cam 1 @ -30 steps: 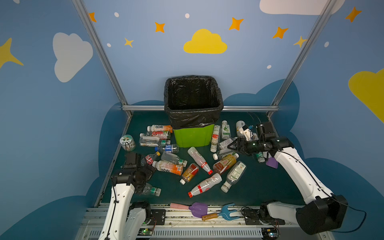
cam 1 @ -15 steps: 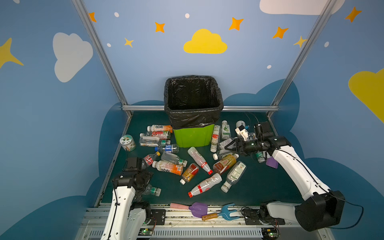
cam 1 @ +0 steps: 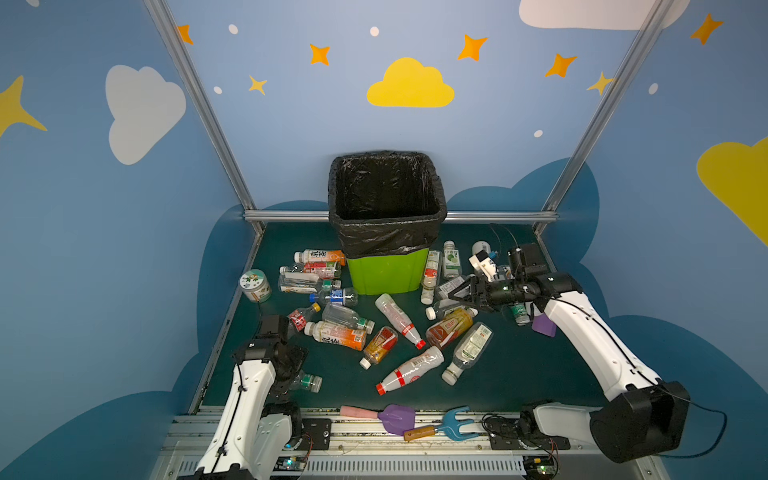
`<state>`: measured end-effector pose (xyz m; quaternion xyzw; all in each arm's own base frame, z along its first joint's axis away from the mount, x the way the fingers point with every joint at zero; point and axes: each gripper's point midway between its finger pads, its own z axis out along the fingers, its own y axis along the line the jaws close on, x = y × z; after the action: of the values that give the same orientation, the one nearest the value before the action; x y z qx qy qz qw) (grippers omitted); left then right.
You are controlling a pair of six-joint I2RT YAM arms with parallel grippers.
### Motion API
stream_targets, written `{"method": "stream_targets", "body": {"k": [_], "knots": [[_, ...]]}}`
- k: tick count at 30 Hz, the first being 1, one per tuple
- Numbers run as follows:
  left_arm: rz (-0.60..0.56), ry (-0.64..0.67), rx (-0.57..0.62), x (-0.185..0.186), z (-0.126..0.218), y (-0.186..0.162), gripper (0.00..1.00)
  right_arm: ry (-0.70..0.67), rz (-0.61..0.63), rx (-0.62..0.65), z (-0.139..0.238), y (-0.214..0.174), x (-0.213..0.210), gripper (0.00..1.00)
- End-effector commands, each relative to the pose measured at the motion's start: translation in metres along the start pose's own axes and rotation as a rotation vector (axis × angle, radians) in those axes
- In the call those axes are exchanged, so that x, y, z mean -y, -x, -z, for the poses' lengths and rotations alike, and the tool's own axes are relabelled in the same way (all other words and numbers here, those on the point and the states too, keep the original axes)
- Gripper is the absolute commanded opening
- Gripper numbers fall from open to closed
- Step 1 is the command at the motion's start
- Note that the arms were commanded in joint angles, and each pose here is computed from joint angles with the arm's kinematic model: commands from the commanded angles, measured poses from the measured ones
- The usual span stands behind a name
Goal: Throw the plastic bottles in the bin
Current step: 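Close the left gripper on the clear green-capped bottle and lift it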
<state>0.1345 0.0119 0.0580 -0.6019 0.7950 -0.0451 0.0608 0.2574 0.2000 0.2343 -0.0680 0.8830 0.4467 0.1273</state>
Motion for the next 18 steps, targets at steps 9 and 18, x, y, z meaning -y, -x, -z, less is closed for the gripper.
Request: {"method": "stream_targets", "body": {"k": [9, 18], "knots": [[-0.002, 0.044, -0.041, -0.001, -0.015, 0.000, 0.86, -0.002, -0.016, 0.007, 0.001, 0.000, 0.005, 0.67], [-0.025, 0.057, -0.065, 0.007, -0.025, 0.002, 0.76, -0.015, -0.044, 0.003, -0.002, 0.003, 0.014, 0.67]]}}
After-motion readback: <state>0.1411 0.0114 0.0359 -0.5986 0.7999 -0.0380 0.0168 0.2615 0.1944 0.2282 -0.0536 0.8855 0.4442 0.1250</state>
